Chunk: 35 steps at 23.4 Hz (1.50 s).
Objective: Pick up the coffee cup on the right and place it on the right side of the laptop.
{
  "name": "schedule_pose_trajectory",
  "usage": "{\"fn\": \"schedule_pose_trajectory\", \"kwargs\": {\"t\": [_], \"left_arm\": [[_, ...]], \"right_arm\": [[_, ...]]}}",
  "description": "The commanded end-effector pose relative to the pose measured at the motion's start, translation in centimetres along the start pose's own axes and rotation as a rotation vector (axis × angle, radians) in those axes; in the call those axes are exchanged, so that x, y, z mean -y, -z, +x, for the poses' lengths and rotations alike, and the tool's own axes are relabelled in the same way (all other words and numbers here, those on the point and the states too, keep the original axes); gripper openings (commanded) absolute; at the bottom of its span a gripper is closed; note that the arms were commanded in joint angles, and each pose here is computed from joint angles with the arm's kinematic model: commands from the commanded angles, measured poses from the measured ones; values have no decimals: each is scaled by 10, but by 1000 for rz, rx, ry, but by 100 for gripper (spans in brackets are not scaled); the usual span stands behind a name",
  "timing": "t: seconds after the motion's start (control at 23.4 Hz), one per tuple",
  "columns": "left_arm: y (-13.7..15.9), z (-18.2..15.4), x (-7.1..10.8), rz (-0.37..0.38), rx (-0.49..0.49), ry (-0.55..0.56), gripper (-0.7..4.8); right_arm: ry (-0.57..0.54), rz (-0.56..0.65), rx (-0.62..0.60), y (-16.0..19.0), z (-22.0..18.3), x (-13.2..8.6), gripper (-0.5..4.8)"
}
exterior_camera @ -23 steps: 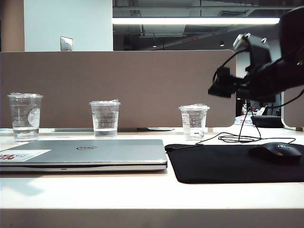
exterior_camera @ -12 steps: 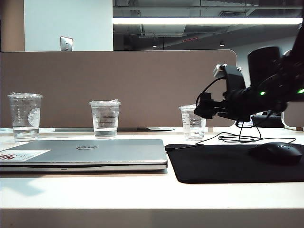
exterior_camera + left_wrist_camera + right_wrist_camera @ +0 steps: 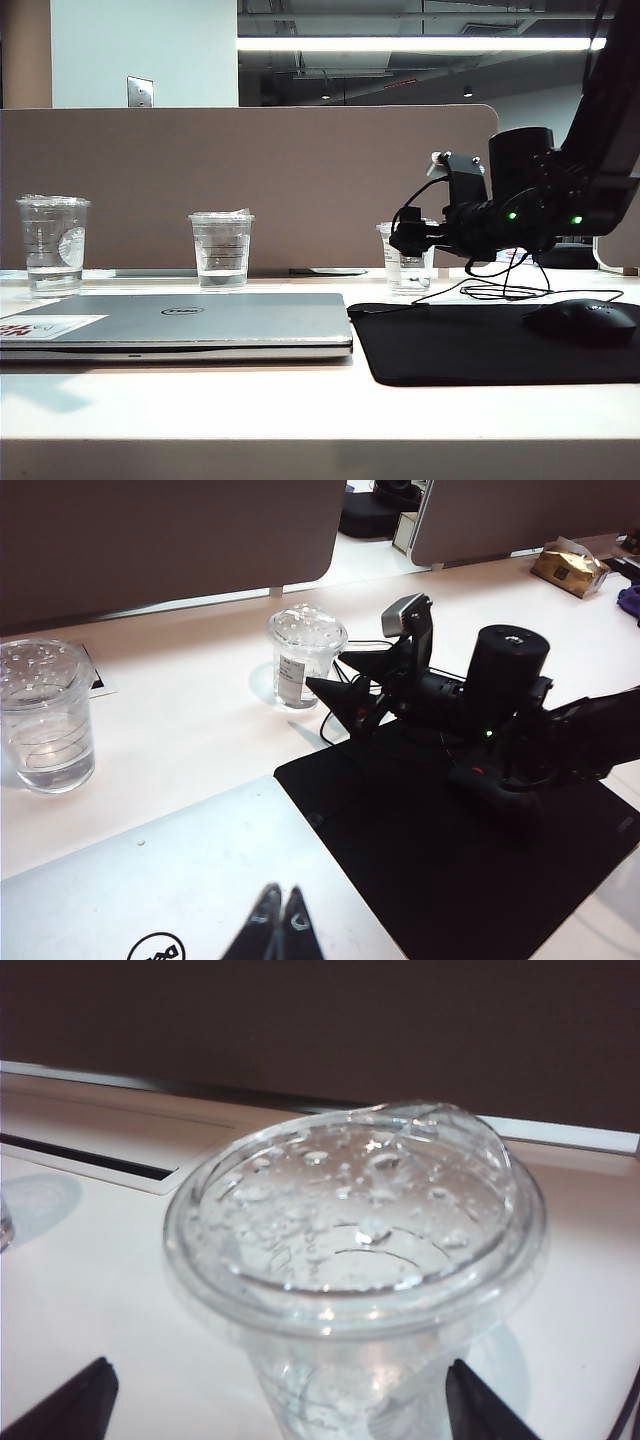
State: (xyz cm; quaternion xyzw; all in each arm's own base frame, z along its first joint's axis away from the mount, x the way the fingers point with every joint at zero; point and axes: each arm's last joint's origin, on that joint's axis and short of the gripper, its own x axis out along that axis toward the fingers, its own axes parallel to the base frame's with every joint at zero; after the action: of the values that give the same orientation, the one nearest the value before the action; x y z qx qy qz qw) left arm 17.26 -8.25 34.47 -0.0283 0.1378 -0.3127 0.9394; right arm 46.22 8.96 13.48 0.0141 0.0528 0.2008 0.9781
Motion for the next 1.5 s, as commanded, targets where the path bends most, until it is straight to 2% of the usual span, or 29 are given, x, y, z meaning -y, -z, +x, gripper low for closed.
{"fn": "schedule_pose_trajectory", "kwargs": {"t": [0.04, 0.86, 1.5], "left_arm": [[-3, -1, 1, 6, 13, 8, -6], [-3, -1, 1, 6, 13, 8, -5], [-2, -1, 0, 5, 6, 4, -5]], "right_arm": [[17, -5, 22, -2, 6, 2, 479], [26, -6, 23, 15, 39, 10, 479], [25, -9, 35, 14, 61, 14, 479]]}}
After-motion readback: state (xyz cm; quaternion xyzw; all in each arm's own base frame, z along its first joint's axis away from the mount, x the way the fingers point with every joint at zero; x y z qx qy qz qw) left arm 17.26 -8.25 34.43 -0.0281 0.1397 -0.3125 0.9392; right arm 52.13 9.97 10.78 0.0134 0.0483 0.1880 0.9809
